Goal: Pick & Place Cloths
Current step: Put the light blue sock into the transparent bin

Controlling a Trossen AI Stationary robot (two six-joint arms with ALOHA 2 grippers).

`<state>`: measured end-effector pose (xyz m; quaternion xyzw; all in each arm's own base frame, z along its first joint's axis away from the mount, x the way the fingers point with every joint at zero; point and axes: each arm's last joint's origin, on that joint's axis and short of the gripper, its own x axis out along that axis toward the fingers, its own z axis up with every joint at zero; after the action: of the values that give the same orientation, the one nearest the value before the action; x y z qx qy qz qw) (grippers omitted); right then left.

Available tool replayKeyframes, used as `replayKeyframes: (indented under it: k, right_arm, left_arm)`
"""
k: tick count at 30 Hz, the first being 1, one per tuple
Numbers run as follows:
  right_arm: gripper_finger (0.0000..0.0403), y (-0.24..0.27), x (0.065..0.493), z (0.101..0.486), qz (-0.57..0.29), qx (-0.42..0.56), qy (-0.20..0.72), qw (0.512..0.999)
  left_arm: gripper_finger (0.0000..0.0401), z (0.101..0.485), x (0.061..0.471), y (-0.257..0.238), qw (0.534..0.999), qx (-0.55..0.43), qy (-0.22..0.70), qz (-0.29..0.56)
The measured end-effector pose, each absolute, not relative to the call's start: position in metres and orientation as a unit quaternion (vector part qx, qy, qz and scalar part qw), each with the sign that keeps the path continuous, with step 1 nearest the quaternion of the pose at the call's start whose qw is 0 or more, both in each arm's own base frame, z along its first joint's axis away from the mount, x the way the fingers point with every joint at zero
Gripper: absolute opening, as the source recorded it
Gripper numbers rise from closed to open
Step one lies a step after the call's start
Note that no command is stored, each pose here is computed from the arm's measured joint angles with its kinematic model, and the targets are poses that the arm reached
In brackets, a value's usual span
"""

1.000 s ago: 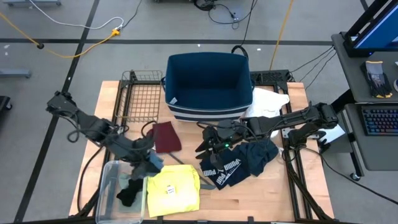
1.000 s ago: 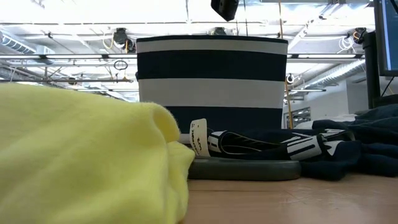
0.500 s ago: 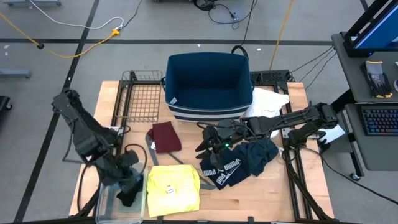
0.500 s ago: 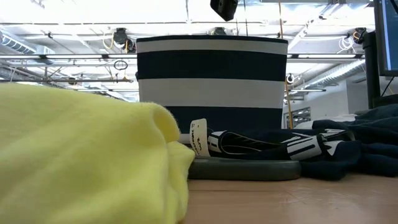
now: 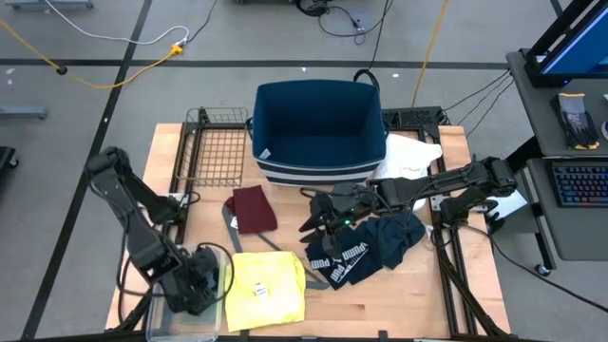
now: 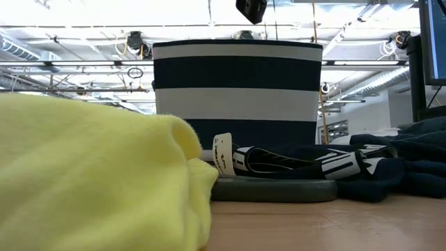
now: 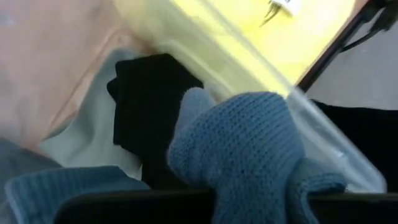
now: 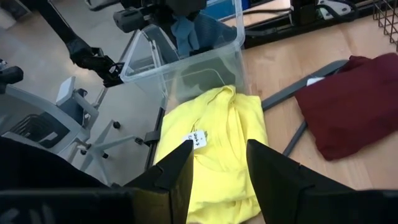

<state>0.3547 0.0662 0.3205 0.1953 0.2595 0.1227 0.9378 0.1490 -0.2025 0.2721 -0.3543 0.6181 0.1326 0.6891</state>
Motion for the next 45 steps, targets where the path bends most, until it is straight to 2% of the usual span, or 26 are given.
replayKeyframes:
  k: [14,22,26,31,38,45]
  right_arm:
    - [0.0144,0.067,0.342,0.303,0.099,0.188,0.365,0.906]
    - [0.0144,0.074,0.329,0.29,0.086,0.176,0.446,0.873]
    - [0.0144,0.071,0.323,0.285,0.04,0.182,0.481,0.857]
    - [0.0144,0.067,0.315,0.279,-0.015,0.159,0.515,0.842]
    - [0.0147,0.064,0.308,0.263,-0.029,0.145,0.545,0.826]
    - [0.0201,0.057,0.299,0.228,-0.044,0.142,0.573,0.806]
  left_arm:
    - [0.0012,0.211,0.134,-0.211,0.646,-0.357,0.646,0.197]
    - [0.0061,0.198,0.132,-0.209,0.645,-0.364,0.642,0.2]
    - [0.0084,0.198,0.132,-0.208,0.64,-0.376,0.636,0.213]
    - [0.0138,0.198,0.132,-0.208,0.635,-0.383,0.633,0.221]
    - [0.0248,0.199,0.133,-0.209,0.636,-0.384,0.633,0.217]
    - [0.0331,0.208,0.134,-0.211,0.636,-0.393,0.635,0.195]
